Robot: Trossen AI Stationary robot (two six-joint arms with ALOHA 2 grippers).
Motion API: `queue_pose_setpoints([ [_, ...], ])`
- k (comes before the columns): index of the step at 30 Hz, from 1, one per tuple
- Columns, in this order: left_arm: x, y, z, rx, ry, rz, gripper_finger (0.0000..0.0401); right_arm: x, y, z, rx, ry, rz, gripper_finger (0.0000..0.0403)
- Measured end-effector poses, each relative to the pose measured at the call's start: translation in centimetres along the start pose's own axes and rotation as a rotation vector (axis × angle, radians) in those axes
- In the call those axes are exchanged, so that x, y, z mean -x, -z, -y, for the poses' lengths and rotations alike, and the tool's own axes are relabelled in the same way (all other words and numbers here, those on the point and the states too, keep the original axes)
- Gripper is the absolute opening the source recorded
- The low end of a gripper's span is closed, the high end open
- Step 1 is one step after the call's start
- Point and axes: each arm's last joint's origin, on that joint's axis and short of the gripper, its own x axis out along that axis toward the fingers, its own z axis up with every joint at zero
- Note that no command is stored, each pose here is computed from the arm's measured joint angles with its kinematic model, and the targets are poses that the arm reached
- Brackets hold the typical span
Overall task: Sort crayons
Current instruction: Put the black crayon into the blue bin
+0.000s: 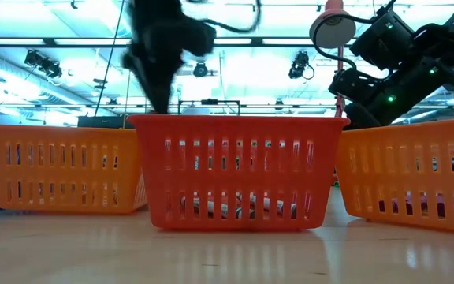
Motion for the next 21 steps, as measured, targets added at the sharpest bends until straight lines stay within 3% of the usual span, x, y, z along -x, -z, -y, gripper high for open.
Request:
queue_pose_setpoints([
  [5, 2.6, 2.7, 0.6, 0.147, 0.072, -0.106, 0.0032, 0.0, 0.0, 0.0, 0.0, 0.001, 0.001, 0.0122],
  [13, 5.5, 7.6, 1.6, 0.404, -0.018, -0.189, 0.0032, 0.1, 0.0, -0.2, 0.01, -0.012, 0.005, 0.0122],
  [21, 5.4, 11.1, 2.8, 0.534, -0.092, -0.186, 0.0032, 0.2, -0.2, -0.5, 0.009, -0.035, 0.026, 0.0122],
])
